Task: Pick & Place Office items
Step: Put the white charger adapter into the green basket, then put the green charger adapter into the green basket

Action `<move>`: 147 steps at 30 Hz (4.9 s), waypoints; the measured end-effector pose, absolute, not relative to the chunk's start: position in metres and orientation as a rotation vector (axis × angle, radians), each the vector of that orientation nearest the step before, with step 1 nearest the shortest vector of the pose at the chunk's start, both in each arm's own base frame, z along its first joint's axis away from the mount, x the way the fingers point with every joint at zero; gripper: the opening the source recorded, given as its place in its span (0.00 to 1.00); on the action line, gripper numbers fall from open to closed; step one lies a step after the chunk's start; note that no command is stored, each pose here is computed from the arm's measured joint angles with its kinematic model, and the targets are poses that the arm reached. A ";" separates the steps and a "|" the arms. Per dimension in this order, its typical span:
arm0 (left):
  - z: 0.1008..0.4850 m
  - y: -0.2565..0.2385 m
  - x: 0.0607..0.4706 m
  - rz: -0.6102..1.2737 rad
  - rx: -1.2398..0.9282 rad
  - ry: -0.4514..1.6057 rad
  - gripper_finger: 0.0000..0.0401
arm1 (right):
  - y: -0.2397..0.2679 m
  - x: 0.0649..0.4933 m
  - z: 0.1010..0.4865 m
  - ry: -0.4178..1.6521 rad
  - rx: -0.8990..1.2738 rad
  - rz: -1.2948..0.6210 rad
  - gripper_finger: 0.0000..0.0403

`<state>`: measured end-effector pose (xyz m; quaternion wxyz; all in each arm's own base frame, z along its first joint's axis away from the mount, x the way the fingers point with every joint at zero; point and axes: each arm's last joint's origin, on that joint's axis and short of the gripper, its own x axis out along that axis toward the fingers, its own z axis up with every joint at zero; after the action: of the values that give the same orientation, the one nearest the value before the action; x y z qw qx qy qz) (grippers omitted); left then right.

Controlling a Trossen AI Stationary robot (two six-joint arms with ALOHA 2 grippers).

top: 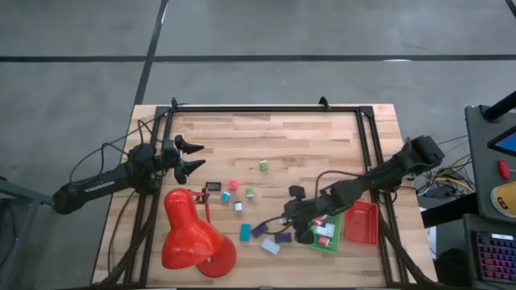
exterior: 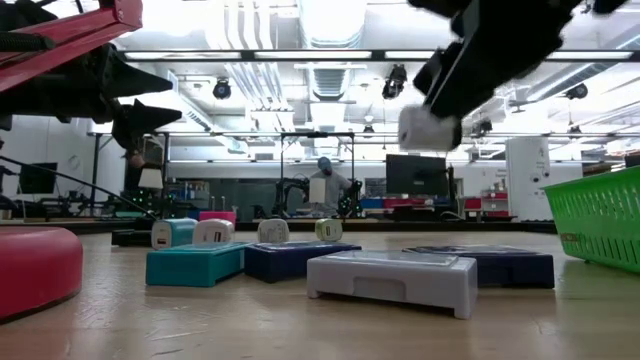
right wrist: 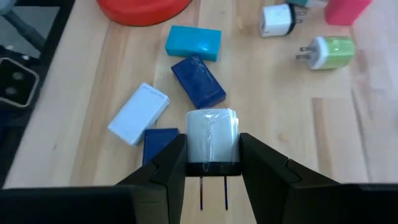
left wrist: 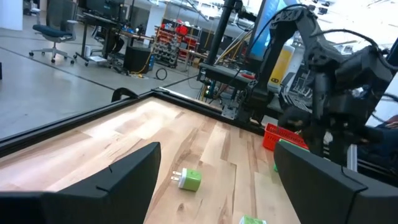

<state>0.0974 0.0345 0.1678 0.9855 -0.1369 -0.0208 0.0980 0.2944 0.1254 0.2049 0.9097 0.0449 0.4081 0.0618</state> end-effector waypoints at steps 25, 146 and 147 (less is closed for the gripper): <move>0.168 0.034 0.097 0.197 -0.275 -0.042 0.80 | 0.126 0.201 0.267 0.959 0.035 0.231 0.32; 0.168 0.034 0.097 0.197 -0.275 -0.041 0.80 | 0.010 0.384 0.163 0.444 0.148 -0.581 0.56; 0.168 0.034 0.097 0.197 -0.275 -0.042 0.80 | 0.008 0.386 0.162 0.481 0.136 -0.590 0.56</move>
<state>0.0974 0.0345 0.1678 0.9855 -0.1369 -0.0208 0.0981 0.3861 0.0076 0.1622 0.9262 0.0663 0.2345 -0.2876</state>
